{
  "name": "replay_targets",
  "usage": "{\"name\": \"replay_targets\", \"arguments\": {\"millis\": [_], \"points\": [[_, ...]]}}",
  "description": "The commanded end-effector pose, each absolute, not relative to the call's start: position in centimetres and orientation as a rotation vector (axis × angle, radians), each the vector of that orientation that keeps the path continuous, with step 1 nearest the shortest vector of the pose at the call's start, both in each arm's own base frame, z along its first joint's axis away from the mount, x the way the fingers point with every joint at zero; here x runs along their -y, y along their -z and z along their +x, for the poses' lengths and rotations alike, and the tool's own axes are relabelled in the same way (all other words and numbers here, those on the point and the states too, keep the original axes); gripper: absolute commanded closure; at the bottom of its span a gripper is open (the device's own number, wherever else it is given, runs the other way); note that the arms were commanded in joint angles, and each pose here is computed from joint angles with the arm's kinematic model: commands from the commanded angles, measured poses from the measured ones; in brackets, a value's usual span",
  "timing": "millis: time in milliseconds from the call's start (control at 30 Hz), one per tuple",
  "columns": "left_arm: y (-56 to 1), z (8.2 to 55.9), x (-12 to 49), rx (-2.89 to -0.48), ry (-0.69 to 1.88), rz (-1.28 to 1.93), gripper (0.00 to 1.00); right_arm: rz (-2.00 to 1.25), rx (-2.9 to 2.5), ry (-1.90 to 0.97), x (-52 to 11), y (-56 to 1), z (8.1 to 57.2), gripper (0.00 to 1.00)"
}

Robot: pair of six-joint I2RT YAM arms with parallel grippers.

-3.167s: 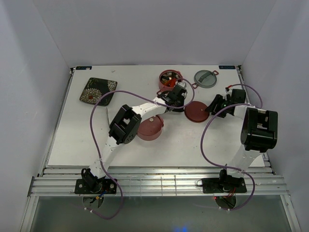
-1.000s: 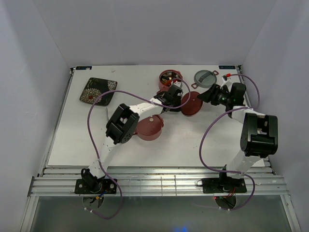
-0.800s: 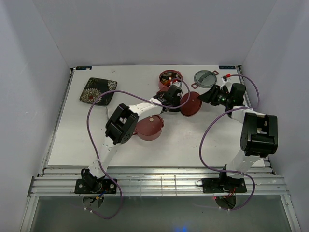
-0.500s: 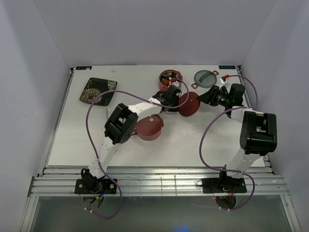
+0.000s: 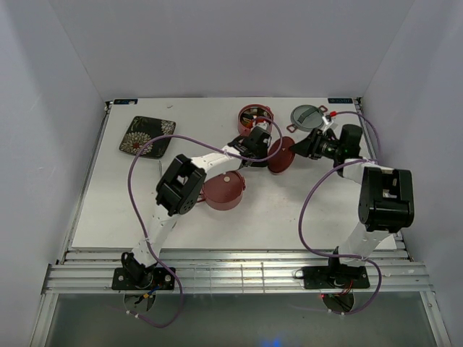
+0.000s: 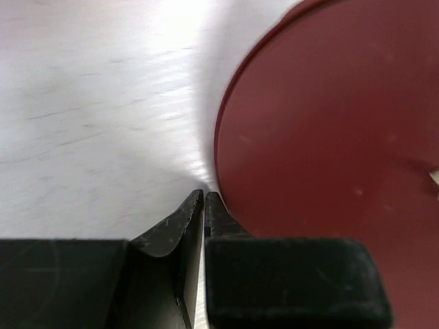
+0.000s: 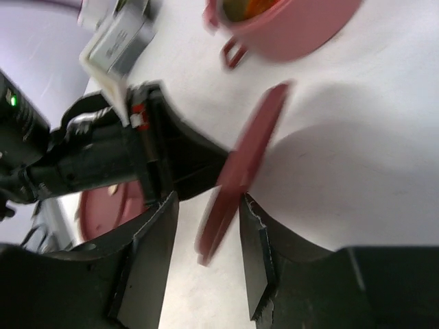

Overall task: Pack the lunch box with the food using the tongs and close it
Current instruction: Pick up the box lid from the center of the board.

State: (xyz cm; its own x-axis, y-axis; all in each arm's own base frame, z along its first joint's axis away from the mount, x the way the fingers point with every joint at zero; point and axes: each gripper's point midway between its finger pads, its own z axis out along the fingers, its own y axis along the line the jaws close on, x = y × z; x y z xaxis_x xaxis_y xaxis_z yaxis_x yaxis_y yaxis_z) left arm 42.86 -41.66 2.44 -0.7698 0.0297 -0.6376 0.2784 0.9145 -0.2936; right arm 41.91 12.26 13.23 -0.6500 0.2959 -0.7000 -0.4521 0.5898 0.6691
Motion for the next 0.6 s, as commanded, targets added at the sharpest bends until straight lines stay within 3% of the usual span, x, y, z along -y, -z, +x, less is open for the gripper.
{"name": "replay_targets", "arguments": {"millis": [0,267,567], "points": [[-5.5,41.1,44.6,-2.373,0.652,0.264,0.83,-0.228,-2.082,-1.353,-17.2,-11.8,37.4,0.53],[-5.5,41.2,44.3,-2.376,0.681,0.240,0.84,-0.239,-2.114,-1.330,-17.8,-11.2,37.7,0.53],[-5.6,41.1,44.1,-2.374,0.676,0.239,0.84,-0.159,-2.217,-1.024,-15.4,-10.2,38.9,0.58]]}}
